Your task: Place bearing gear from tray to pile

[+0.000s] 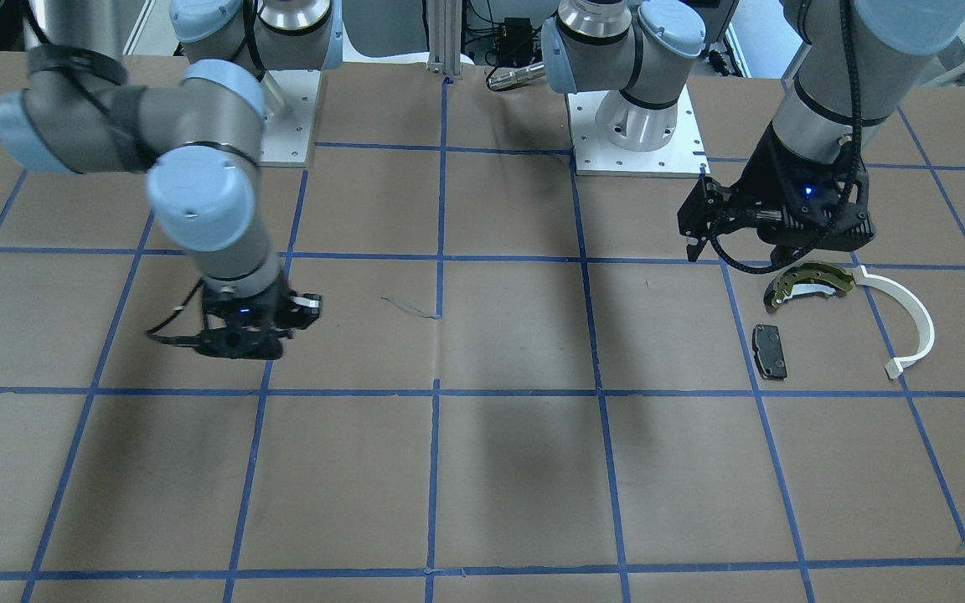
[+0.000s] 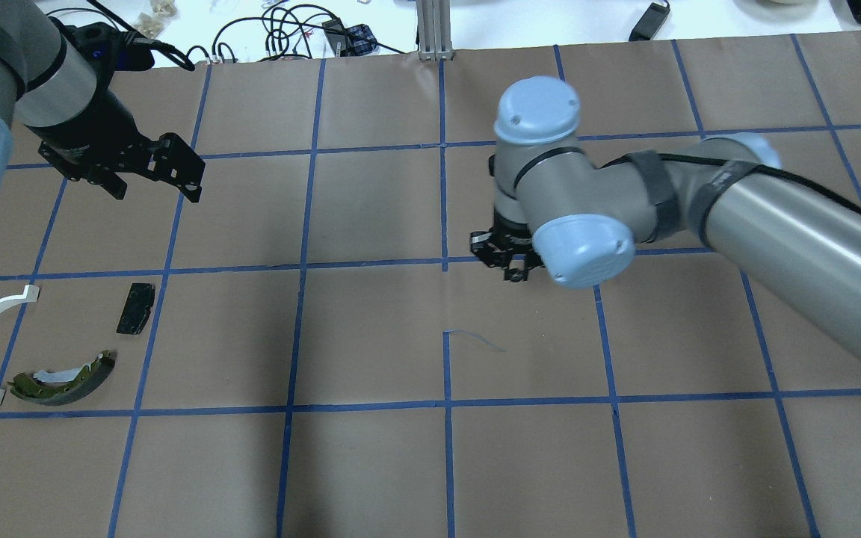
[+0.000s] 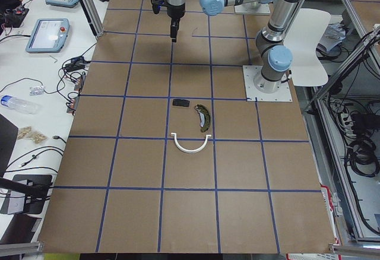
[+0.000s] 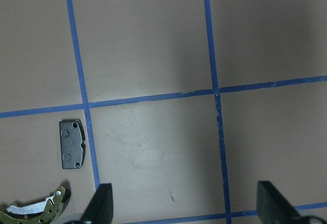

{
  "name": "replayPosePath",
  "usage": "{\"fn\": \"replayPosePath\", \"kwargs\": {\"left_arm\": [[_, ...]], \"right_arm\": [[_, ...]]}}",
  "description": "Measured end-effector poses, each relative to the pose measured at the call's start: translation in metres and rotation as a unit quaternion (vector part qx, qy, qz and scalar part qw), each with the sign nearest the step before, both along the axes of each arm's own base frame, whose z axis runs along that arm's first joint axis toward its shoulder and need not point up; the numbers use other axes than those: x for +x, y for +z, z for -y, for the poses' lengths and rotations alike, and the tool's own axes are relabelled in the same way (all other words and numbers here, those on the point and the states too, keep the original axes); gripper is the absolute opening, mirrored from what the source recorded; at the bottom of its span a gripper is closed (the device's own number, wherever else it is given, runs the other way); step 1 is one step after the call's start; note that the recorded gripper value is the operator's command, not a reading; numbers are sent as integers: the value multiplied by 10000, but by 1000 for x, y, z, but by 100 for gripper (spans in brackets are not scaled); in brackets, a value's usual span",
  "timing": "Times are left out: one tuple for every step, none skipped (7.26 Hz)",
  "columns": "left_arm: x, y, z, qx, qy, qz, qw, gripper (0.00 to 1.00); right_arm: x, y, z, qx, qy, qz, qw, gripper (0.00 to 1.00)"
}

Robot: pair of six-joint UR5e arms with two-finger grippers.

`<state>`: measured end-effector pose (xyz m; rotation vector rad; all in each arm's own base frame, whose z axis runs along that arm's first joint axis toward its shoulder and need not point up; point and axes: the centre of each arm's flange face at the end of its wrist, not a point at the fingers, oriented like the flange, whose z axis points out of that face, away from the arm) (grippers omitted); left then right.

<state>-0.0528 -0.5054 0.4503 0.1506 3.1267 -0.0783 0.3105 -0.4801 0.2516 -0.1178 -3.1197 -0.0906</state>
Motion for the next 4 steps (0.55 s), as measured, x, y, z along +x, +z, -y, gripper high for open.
{"fn": "replayPosePath", "kwargs": {"left_arm": [[0, 1, -1, -13, 4, 8, 10000, 100], [1, 3, -1, -27, 10, 14, 10000, 100], [1, 1, 0, -10, 21, 13, 10000, 100], [2, -1, 1, 13, 40, 9, 10000, 100]], "right_arm": [[52, -13, -23, -69, -94, 153, 9998, 5], [86, -24, -39, -122, -160, 288, 9994, 27], [104, -33, -48, -148, -184, 354, 9991, 71], [111, -36, -49, -241, -172, 430, 9986, 90]]}}
